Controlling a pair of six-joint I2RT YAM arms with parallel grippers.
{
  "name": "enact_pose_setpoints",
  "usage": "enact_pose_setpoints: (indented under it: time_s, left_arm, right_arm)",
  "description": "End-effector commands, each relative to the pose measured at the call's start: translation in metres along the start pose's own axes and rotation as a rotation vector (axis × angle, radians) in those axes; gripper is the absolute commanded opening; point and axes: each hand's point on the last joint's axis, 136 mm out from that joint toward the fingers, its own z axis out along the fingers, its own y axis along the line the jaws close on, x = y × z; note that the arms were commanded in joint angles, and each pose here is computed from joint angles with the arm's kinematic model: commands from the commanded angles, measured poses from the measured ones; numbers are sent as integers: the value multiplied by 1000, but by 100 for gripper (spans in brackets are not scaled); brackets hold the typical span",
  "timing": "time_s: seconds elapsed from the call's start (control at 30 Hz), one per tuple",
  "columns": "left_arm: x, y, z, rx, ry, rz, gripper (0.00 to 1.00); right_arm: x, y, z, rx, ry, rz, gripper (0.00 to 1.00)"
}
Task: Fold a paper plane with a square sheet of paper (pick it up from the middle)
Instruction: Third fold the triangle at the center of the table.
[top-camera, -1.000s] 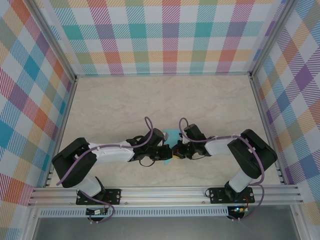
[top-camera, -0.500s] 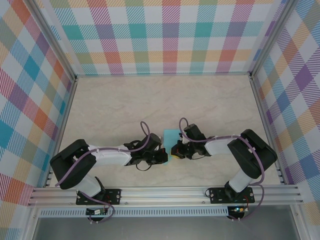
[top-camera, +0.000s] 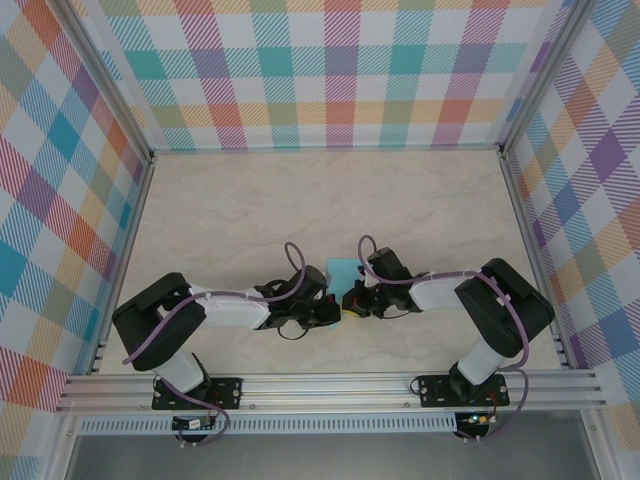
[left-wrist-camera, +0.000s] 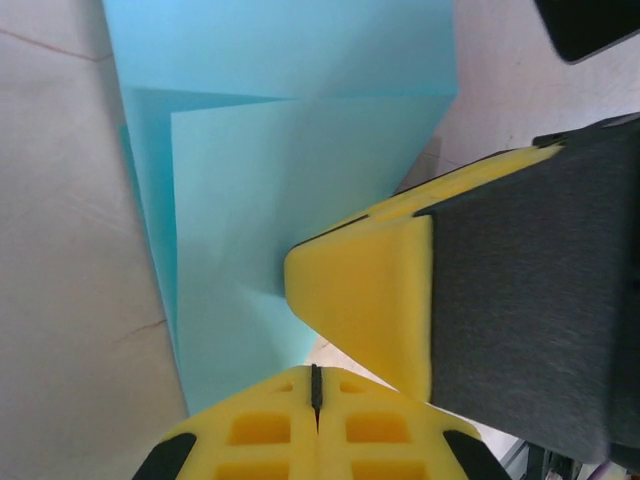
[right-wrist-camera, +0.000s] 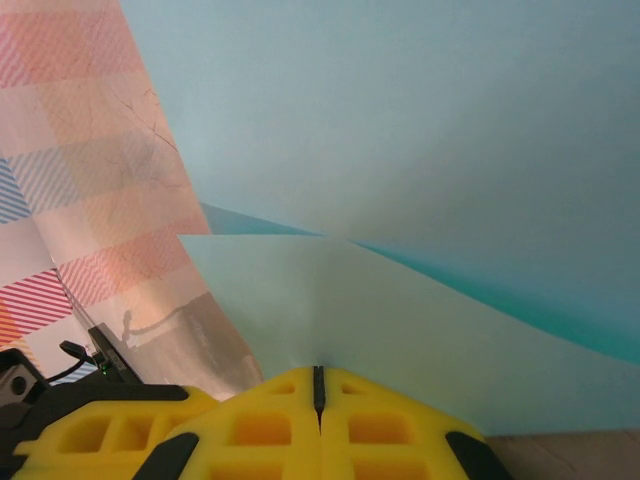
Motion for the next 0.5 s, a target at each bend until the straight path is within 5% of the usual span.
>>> enact_pose_setpoints:
  time_s: [0.0,0.47]
  left_arm:
    - [0,-8,6,15,13,-5,0]
    - [52,37,-10,-79,164,-15,0]
  right_arm:
    - [7,-44,6,166,-2,78,2]
    - [7,-48,4,191,-4,86,2]
